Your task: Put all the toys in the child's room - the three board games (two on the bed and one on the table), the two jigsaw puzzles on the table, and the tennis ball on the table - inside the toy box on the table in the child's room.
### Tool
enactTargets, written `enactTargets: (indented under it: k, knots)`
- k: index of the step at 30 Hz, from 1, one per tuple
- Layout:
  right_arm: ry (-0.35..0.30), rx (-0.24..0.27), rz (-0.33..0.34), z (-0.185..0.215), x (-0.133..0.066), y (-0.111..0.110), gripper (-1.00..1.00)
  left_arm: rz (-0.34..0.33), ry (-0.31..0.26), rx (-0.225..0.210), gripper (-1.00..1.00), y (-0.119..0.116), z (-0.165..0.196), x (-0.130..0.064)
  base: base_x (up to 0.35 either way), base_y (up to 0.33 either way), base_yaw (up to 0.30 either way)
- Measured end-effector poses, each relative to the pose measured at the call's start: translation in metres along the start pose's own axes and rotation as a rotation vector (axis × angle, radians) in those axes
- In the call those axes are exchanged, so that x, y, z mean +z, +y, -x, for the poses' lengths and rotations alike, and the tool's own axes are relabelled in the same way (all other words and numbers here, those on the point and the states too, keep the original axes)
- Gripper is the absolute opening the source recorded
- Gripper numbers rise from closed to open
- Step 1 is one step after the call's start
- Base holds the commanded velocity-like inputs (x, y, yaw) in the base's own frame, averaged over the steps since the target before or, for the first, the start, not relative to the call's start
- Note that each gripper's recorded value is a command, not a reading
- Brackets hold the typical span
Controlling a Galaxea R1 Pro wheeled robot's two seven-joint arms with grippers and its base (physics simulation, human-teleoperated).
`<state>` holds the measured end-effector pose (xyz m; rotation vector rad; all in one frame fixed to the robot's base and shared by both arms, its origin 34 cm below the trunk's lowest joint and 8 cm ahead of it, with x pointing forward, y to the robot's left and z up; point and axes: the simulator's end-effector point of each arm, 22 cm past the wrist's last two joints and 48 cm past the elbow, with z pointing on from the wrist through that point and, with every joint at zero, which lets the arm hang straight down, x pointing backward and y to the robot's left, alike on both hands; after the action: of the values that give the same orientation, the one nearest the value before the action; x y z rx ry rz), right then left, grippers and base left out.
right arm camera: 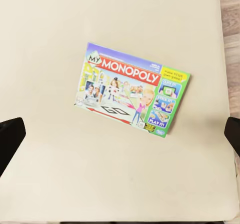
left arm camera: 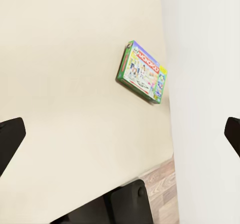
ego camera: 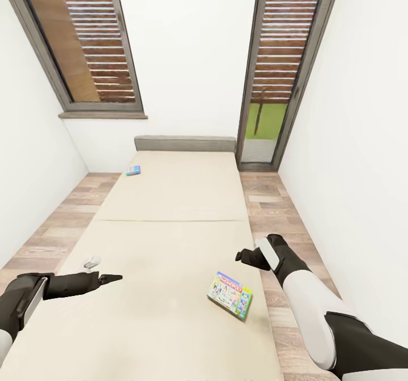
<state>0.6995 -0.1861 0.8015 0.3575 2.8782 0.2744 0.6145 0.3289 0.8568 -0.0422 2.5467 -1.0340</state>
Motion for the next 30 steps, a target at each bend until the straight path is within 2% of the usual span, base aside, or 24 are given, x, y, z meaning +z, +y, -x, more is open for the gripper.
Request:
enactTargets:
  k: [30]
  knots:
    - [-0.052,-0.002,0.006,0.04,0.001,0.011,1.0,0.009,0.037,-0.032,1.0,0.016,-0.016,0.014,0.0,0.0,0.0]
